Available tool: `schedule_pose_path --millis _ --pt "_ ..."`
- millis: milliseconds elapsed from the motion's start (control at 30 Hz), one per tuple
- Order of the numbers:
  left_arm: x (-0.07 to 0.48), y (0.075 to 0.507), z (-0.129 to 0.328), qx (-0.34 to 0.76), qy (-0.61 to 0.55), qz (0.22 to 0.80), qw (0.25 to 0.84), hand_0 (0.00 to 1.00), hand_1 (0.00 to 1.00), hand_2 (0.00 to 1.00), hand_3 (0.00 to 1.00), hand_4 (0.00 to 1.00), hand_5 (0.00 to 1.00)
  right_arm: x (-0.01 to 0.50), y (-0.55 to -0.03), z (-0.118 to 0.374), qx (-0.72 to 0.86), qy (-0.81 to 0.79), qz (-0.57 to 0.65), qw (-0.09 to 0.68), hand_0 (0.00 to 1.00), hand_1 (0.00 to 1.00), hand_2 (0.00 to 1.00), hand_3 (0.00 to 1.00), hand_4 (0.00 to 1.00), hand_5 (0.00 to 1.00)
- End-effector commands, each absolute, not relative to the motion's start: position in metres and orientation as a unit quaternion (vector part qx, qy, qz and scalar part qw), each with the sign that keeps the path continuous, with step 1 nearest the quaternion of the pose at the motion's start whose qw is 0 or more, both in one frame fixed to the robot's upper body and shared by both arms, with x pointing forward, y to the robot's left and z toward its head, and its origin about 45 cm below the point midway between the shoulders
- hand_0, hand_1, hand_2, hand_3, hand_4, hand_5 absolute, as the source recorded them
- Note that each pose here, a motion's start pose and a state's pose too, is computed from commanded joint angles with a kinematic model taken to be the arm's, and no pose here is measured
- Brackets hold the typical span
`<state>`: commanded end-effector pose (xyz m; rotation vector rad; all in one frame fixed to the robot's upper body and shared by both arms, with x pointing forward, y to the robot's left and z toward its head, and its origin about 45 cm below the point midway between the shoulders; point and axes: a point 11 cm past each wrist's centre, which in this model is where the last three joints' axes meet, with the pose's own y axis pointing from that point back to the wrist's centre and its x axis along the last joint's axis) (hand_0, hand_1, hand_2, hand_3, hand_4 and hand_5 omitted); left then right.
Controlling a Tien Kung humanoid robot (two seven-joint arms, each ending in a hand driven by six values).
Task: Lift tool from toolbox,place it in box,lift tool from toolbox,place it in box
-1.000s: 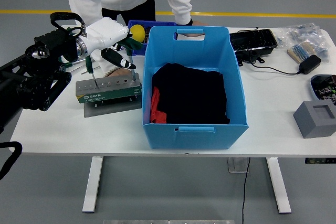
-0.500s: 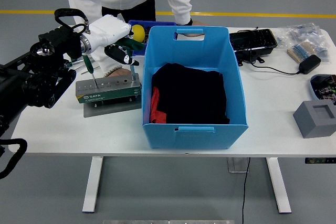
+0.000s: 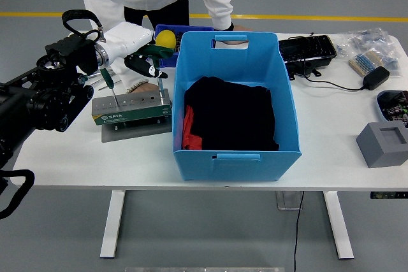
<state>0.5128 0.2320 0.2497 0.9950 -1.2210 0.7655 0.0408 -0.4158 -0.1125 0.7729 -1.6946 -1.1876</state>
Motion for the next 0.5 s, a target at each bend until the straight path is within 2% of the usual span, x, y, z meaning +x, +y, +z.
schedule_pose_path --millis 200,500 --pt "0.5135 0.2319 0.2461 0.448 -0.502 0.352 0.650 0.160 0.088 0.143 0.198 0.998 0.710 0.0406 -0.4161 -0.1124 0.312 -0.685 -0.480 0.451 0.684 0.674 0.762 0.646 0.866 0.728" --pt "0.5131 0.2245 0.2450 0.477 -0.487 0.344 0.646 0.160 0.085 0.141 0.193 0.998 0.715 0.0406 -0.4171 -0.1121 0.312 -0.685 -0.478 0.452 0.685 0.671 0.758 0.647 0.866 0.727"
